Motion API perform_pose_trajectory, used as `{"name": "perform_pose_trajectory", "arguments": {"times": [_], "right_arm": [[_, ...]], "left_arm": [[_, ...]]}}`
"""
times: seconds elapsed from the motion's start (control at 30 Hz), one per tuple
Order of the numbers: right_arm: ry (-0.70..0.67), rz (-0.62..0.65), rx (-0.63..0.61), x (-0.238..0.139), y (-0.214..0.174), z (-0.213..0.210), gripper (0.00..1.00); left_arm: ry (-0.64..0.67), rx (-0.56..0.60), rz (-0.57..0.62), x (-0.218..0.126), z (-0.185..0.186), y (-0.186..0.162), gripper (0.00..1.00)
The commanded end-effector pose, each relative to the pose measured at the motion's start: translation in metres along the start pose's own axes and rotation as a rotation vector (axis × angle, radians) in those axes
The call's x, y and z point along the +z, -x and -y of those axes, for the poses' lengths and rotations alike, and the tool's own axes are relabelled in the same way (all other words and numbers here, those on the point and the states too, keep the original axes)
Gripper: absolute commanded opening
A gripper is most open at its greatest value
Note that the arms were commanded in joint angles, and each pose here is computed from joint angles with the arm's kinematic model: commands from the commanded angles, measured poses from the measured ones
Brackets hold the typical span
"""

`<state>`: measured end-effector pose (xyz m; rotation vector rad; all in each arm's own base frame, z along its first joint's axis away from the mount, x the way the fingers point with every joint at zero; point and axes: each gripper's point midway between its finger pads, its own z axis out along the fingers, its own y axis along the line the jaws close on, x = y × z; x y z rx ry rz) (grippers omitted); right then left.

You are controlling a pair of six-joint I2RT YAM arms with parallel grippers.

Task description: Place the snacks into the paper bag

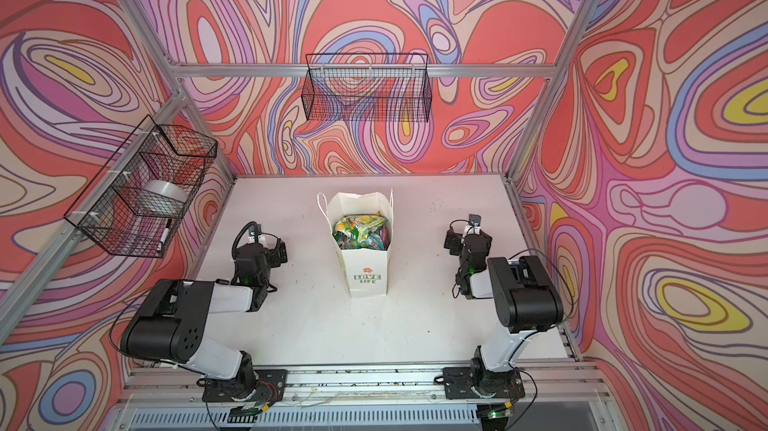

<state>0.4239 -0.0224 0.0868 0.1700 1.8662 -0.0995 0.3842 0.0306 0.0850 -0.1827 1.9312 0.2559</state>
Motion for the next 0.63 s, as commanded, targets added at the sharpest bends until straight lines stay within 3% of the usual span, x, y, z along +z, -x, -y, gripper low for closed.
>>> {"name": "perform_pose_trajectory", "arguments": {"times": [0.0, 0.23, 0.6], "right_arm": [[0.032, 0.011, -0.006, 0.002, 0.004, -0.005, 0.99], [0.042, 0.026, -0.03, -0.001, 0.005, -0.012, 0.98], [0.078, -0.003, -0.014, 0.003, 0.002, -0.013, 0.98]], "left_arm": [[-0.025, -0.002, 0.053, -0.002, 0.006, 0.01, 1.0], [-0.105, 0.037, 0.046, -0.003, 0.021, 0.008, 1.0], [-0.198, -0.002, -0.002, 0.002, 0.023, 0.005, 1.0]]}}
